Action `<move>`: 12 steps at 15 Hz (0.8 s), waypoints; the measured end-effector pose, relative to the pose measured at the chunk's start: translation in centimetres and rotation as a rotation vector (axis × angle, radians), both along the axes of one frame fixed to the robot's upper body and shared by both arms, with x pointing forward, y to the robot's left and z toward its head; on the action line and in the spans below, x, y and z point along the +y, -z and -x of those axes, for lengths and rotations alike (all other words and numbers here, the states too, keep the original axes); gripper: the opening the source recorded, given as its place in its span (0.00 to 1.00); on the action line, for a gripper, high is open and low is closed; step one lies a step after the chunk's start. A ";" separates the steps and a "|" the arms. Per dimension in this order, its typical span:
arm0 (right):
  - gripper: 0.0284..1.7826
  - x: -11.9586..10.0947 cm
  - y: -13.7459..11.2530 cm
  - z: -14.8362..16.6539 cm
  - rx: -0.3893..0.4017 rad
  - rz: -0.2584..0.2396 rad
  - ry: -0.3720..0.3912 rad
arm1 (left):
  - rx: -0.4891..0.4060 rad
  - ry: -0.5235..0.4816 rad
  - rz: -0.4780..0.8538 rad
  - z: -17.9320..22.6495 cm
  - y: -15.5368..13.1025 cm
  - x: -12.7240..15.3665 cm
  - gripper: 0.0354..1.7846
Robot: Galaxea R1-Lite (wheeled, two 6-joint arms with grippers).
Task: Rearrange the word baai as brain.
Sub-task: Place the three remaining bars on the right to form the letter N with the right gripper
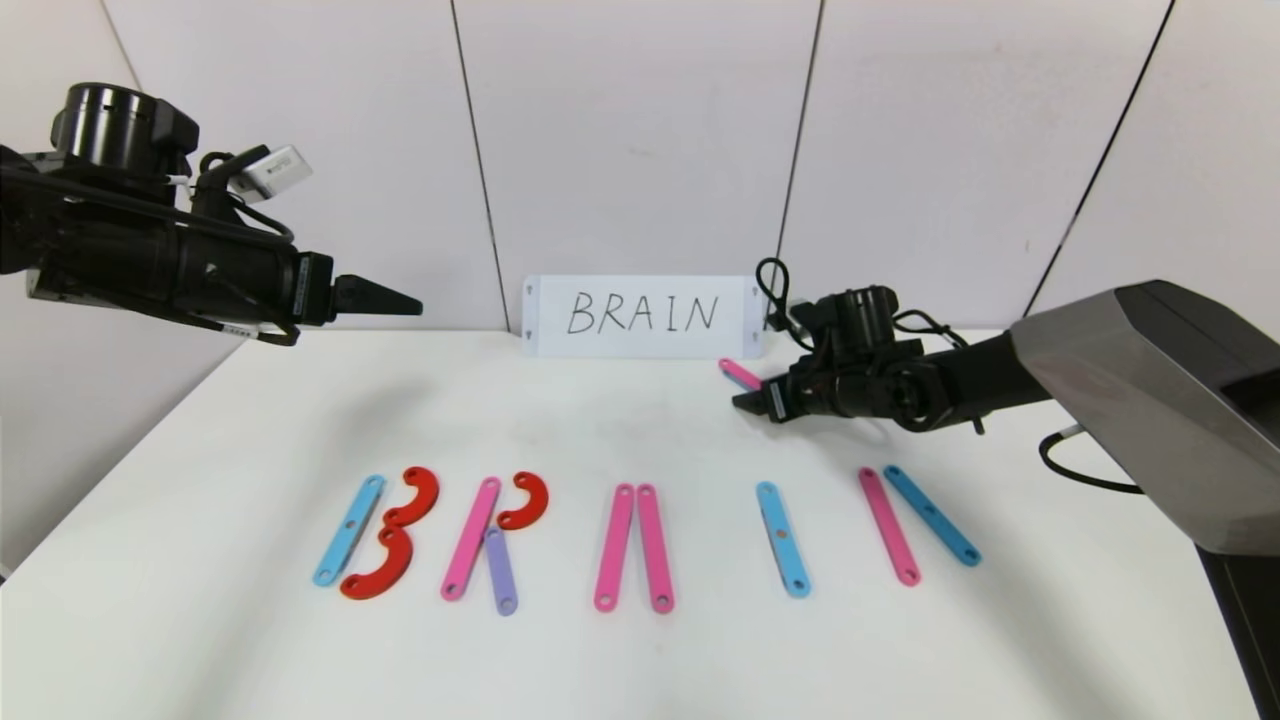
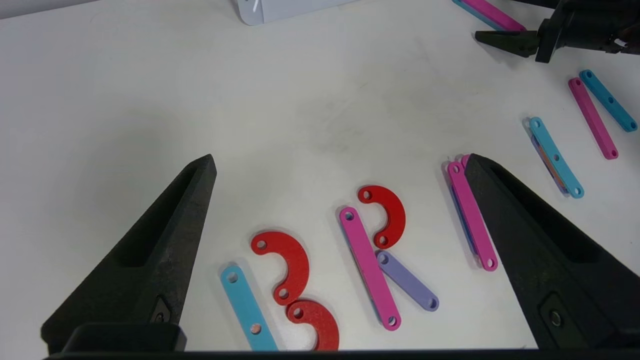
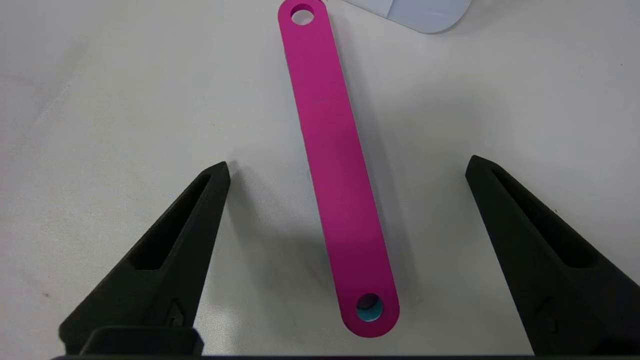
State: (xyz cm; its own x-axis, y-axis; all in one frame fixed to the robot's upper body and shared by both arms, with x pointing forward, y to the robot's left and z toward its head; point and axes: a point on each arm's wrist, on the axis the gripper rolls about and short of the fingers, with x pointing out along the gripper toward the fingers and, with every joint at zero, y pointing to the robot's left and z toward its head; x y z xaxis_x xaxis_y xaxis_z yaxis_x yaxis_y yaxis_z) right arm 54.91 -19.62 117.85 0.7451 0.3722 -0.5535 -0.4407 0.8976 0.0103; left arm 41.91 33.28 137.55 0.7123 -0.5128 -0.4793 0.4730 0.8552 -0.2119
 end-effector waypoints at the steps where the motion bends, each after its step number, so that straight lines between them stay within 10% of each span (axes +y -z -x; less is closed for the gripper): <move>1: 0.82 0.1 0.1 0.0 0.001 0.000 -0.002 | 0.000 0.000 0.000 0.0 0.0 0.0 0.97; 8: 0.20 0.3 0.2 0.0 0.000 0.002 -0.006 | 0.002 0.006 -0.001 0.0 0.1 -0.2 0.97; 12: 0.16 0.3 0.0 0.1 0.000 0.001 -0.005 | 0.003 0.008 0.000 0.0 0.1 -0.3 0.97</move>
